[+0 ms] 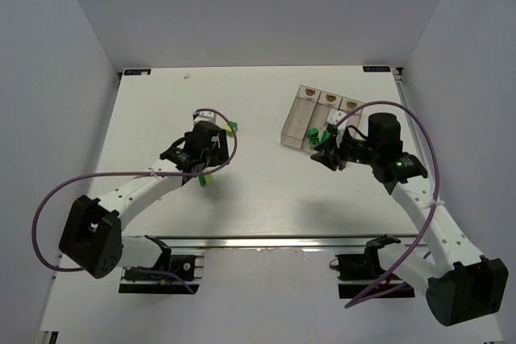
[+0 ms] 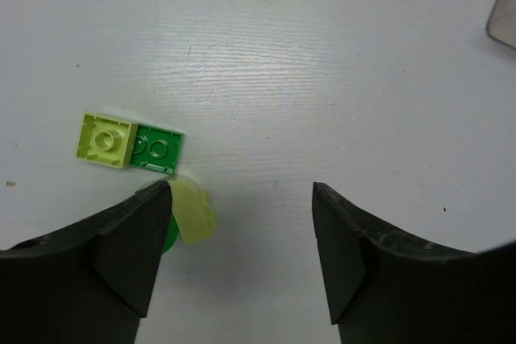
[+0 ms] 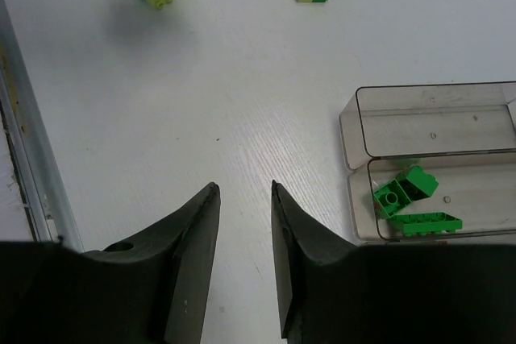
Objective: Sort the legos into containers by color
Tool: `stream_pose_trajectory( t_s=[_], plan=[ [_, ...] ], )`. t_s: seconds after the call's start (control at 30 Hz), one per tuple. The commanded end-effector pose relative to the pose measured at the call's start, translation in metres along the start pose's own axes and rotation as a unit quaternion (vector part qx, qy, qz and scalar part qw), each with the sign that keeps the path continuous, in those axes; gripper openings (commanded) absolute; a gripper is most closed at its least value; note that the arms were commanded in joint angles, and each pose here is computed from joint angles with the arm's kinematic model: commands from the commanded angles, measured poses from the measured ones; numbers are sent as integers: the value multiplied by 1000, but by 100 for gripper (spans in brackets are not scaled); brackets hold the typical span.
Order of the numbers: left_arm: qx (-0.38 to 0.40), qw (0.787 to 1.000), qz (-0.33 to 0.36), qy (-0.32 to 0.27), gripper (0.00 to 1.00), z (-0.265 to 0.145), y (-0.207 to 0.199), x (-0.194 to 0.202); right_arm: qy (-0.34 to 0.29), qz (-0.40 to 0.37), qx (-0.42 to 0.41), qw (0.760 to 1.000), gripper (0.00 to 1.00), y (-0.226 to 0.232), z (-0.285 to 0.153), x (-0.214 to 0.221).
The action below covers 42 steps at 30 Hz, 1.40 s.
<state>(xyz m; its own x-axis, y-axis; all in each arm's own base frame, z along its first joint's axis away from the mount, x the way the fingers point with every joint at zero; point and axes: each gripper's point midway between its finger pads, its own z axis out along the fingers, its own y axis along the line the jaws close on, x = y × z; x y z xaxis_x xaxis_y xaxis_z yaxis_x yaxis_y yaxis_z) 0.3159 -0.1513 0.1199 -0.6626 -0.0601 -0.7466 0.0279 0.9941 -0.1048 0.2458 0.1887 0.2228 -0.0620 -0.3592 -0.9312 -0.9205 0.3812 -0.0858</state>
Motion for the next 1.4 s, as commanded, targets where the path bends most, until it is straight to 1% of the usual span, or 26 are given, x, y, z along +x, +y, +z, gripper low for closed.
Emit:
stream_pose_trajectory(
  t_s=[0.0, 0.1, 0.13, 0.17, 0.33, 0.43, 0.47, 0.5, 0.57, 0.67, 0.77, 0.87, 0.9, 0.97, 1.03, 1.13, 1.3, 1.37],
  plan=[
    [-31, 999, -41, -5, 76, -3, 8, -10, -5, -8, 14, 1000, 38, -6, 3, -2],
    [-49, 997, -51, -7, 65, 1, 18, -9, -3, -11, 18, 1000, 39, -6, 3, -2],
    [-57, 997, -55, -7, 59, 2, 24, -9, -3, -12, 18, 1000, 40, -6, 3, -1],
    [-62, 996, -57, -2, 56, 4, 27, -7, -4, -13, 18, 1000, 40, -6, 2, -2],
    [-71, 995, -70, 20, 56, 12, 33, 7, -3, -14, 25, 1000, 42, -7, 2, -1],
    [-84, 992, -74, 61, 60, 13, 44, 30, -1, -14, 27, 1000, 42, -9, 2, 0],
    [-82, 991, -76, 67, 63, 13, 45, 35, -3, -15, 26, 1000, 42, -8, 2, -1],
    [-80, 991, -78, 73, 63, 12, 46, 40, -3, -15, 27, 1000, 42, -8, 1, -1],
    [-72, 991, -80, 80, 64, 7, 47, 48, -6, -18, 27, 999, 43, -7, 1, -3],
    [-76, 991, -73, 80, 64, 1, 51, 48, -9, -19, 24, 999, 43, -6, 0, -4],
    [-87, 990, -60, 97, 57, -1, 56, 56, -11, -21, 24, 999, 43, -5, 0, -6],
    [-68, 989, -57, 117, 44, -1, 50, 65, -10, -22, 24, 999, 44, -5, -1, -5],
    [-58, 989, -53, 127, 37, -1, 47, 69, -11, -22, 24, 999, 44, -5, -1, -6],
    [-49, 987, -44, 146, 30, 0, 45, 79, -12, -24, 23, 999, 44, -4, -1, -7],
    [-16, 985, -41, 168, 24, -1, 34, 89, -13, -26, 23, 999, 44, -4, -1, -8],
    [19, 981, -31, 191, 23, -3, 23, 97, -12, -27, 22, 999, 44, -3, -1, -7],
    [38, 984, -19, 176, 26, -8, 18, 85, -11, -29, 23, 999, 44, -3, -1, -6],
    [44, 985, -14, 165, 31, -11, 16, 77, -11, -29, 23, 999, 44, -3, -1, -7]
  ],
)
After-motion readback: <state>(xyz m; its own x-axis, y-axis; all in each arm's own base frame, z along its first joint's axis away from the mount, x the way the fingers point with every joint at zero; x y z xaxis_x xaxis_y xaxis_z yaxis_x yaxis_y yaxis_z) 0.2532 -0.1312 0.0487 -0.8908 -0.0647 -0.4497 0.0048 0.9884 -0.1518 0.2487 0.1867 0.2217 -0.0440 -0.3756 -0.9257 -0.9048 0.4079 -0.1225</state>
